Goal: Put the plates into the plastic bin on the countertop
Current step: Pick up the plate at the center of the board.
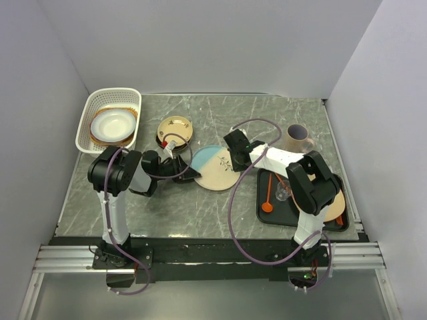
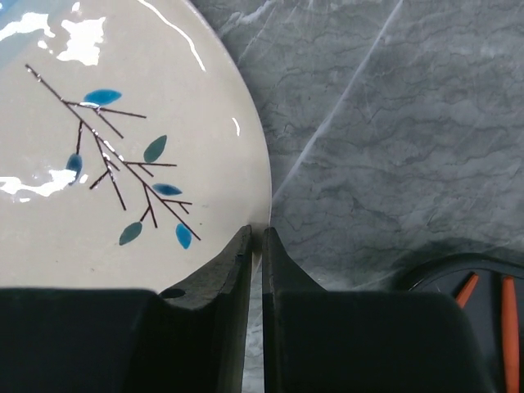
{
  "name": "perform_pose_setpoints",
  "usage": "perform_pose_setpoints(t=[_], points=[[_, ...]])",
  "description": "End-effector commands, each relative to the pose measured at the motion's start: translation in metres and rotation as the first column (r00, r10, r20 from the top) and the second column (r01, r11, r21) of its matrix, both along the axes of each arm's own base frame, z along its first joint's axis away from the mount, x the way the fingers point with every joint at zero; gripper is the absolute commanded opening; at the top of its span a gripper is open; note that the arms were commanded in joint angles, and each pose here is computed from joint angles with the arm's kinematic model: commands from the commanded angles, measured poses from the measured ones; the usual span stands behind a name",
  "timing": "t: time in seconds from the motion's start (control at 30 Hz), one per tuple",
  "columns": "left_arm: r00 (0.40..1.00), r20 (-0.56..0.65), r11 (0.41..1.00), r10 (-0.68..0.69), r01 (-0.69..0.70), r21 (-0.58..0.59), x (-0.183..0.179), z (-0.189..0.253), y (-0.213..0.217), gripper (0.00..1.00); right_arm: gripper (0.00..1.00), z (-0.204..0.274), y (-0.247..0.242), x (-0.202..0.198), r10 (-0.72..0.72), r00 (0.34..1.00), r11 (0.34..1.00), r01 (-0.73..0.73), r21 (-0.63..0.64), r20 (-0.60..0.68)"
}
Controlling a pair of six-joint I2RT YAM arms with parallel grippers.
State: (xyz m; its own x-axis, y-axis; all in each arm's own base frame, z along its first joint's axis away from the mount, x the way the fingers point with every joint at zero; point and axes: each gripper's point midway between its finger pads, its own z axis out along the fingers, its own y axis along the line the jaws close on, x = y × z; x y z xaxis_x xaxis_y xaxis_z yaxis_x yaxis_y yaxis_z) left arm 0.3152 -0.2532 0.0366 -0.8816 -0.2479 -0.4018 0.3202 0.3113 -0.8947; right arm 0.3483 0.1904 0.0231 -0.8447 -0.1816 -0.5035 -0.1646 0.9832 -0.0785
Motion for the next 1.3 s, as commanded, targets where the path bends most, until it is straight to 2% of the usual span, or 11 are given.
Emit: perform_pose_setpoints(t=[0.0,0.2,0.23,0.47,0.67,0.8,0.83,0.93,1.13,1.17,1.27], points=[[0.998,-0.046,0.999,-0.038,0.039,0.019,-0.020,-0.009,-0.006,0.37,0.00,-0.040,0.011,-0.047,0.072,0.977,0.997,-0.070,0.015,-0.199],[0.999,-0.037,0.994,0.028,-0.023,0.110,-0.013,-0.010,0.002,0.09,0.00,-0.041,0.012,-0.049,0.076,0.976,0.997,-0.073,0.022,-0.206],[0.999,-0.036,0.993,0.035,-0.031,0.116,-0.012,-0.009,0.002,0.01,0.00,-0.041,0.011,-0.049,0.073,0.975,0.997,-0.071,0.019,-0.208],[0.996,-0.046,0.989,0.076,-0.069,0.133,-0.008,-0.007,0.005,0.01,0.00,-0.034,0.012,-0.049,0.064,0.978,0.998,-0.059,0.032,-0.198],[0.992,-0.044,0.981,0.118,-0.110,0.161,-0.004,-0.008,0.010,0.01,0.09,-0.023,0.022,-0.049,0.073,0.980,0.994,-0.055,0.098,-0.184],[0.990,-0.026,0.975,0.135,-0.128,0.184,-0.002,-0.003,0.013,0.01,0.27,-0.017,0.029,-0.050,0.084,0.981,0.987,-0.059,0.147,-0.174],[0.991,-0.024,0.974,0.135,-0.128,0.187,-0.001,-0.004,0.013,0.01,0.36,-0.016,0.031,-0.050,0.089,0.981,0.986,-0.063,0.154,-0.171],[0.992,-0.018,0.974,0.128,-0.122,0.192,0.000,-0.001,0.013,0.01,0.51,-0.016,0.033,-0.052,0.092,0.980,0.983,-0.061,0.172,-0.178],[0.992,-0.003,0.971,0.125,-0.122,0.204,0.003,0.002,0.013,0.01,0.69,-0.013,0.036,-0.053,0.103,0.979,0.978,-0.068,0.199,-0.174],[0.992,-0.004,0.972,0.124,-0.121,0.204,0.003,0.002,0.013,0.01,0.77,-0.011,0.037,-0.053,0.104,0.980,0.976,-0.068,0.209,-0.167],[0.992,-0.004,0.969,0.126,-0.122,0.213,0.003,0.003,0.014,0.01,0.89,-0.008,0.036,-0.054,0.108,0.982,0.973,-0.071,0.222,-0.157]])
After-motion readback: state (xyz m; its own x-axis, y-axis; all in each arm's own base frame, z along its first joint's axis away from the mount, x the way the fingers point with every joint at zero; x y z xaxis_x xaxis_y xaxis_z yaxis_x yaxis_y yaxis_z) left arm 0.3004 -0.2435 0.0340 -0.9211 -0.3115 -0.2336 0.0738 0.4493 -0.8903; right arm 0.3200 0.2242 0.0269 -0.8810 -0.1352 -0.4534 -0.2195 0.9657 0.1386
